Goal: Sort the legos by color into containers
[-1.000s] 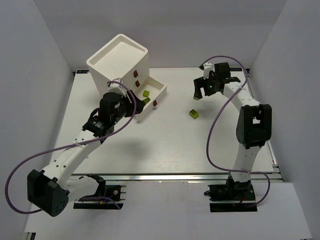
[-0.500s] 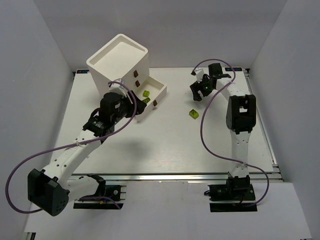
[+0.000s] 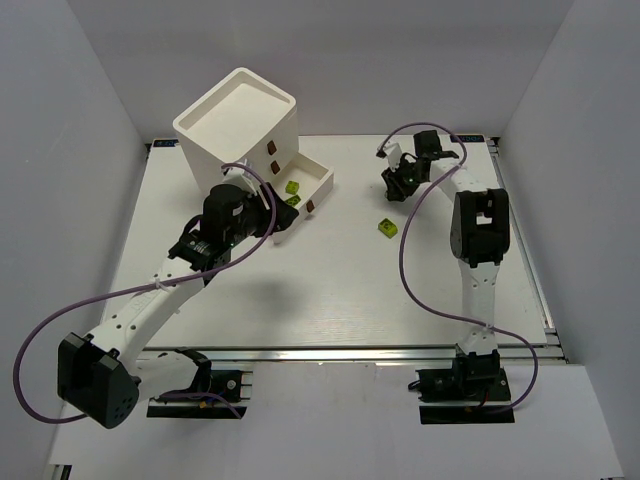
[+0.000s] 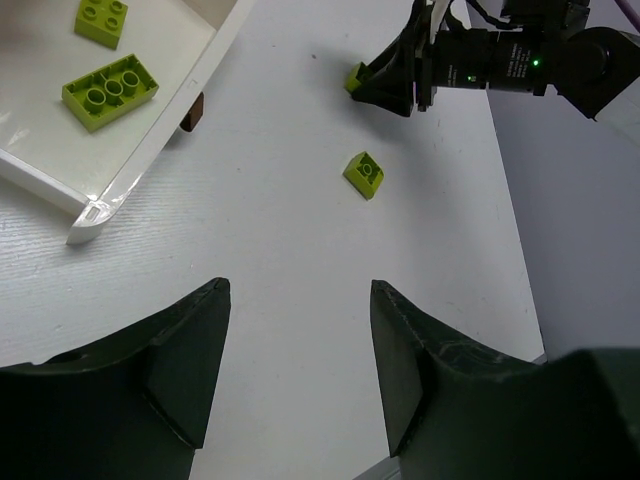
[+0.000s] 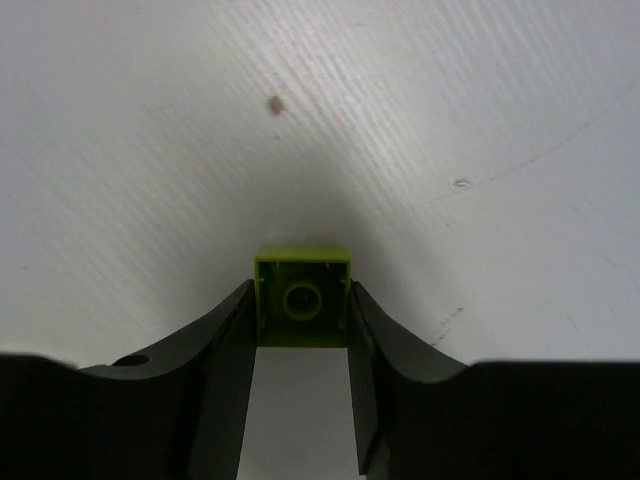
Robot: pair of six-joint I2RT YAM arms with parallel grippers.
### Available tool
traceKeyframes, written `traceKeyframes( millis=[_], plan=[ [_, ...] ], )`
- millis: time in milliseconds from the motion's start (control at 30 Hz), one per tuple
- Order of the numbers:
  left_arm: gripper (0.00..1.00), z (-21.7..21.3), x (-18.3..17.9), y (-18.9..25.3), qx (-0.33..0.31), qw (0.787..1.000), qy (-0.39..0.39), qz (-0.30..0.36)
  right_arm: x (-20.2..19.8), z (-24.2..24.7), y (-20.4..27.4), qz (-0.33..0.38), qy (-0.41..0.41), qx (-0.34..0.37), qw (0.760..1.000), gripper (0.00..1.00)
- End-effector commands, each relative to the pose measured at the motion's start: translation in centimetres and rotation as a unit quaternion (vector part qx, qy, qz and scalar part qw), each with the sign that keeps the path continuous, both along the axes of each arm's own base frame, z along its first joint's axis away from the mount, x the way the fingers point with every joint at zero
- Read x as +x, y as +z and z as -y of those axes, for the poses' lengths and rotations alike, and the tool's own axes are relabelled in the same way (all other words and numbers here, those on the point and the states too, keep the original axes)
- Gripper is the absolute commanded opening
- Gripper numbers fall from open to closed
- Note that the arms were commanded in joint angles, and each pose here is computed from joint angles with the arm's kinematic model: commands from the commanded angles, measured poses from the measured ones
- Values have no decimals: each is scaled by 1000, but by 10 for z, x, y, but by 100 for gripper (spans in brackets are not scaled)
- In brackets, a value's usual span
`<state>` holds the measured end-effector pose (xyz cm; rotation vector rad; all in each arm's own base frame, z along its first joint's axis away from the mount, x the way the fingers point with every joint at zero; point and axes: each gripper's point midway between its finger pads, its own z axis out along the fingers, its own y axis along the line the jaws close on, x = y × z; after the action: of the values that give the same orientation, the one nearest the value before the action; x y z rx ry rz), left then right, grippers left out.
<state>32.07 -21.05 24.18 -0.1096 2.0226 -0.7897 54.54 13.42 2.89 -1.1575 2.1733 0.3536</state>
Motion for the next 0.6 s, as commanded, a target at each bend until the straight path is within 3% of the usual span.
traceKeyframes(
  millis=[0,33,133,300,500,567],
  plan=[
    [68,5,0,10,-13,1000,-11,10,-17,-17,40,24,61,36,997,19],
    [68,6,-1,9,-13,1000,-12,9,-24,-27,48,20,80,62,995,9],
    [68,8,-1,11,-19,1000,-18,13,-44,-59,95,27,131,129,983,4],
    [70,9,-8,9,-23,999,-32,15,-62,-141,168,62,175,211,960,3],
    [70,4,-11,13,-21,999,-23,16,-67,-224,186,59,188,274,941,6],
    [71,2,-14,15,-22,999,-21,16,-61,-241,172,52,179,276,943,12]
  ],
)
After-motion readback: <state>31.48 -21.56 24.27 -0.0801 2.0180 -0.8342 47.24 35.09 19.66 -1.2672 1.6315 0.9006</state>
